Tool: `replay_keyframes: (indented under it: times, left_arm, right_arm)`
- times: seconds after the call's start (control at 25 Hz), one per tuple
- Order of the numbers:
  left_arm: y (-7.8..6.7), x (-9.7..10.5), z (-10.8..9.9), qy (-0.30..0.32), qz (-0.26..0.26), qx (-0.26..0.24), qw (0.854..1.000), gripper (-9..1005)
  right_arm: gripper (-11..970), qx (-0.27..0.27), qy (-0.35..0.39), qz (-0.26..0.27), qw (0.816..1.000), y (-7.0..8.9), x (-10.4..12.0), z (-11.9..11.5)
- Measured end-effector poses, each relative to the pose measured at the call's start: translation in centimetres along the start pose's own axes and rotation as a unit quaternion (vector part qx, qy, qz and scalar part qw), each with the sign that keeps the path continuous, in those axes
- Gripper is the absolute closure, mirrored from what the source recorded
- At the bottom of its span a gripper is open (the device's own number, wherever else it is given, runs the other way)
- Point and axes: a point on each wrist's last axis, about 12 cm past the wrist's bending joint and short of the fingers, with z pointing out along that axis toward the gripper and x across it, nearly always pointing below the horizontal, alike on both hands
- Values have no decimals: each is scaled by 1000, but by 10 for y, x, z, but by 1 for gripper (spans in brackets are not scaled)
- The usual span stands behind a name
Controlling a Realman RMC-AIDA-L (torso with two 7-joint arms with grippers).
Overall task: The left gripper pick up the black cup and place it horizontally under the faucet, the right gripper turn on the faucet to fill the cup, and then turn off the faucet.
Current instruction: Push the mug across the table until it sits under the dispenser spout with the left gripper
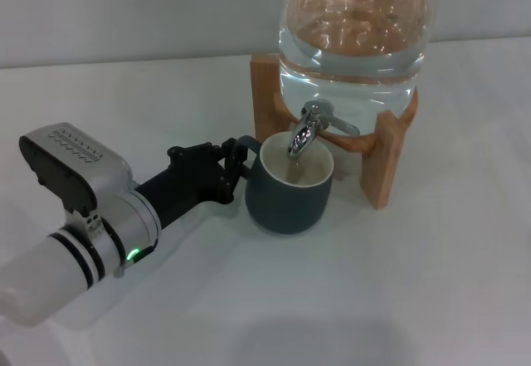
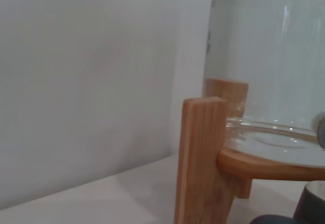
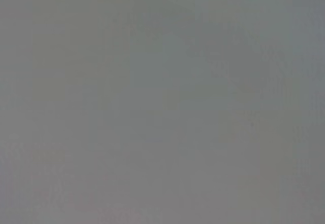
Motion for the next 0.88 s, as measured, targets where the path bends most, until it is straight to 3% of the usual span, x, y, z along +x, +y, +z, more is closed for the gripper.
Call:
replay_keyframes:
  times: [0.88]
  left_arm:
    - [0,8,1,39,4,-7,999,865]
  right_arm:
    - [117,2,2,0,1000,1,1,3]
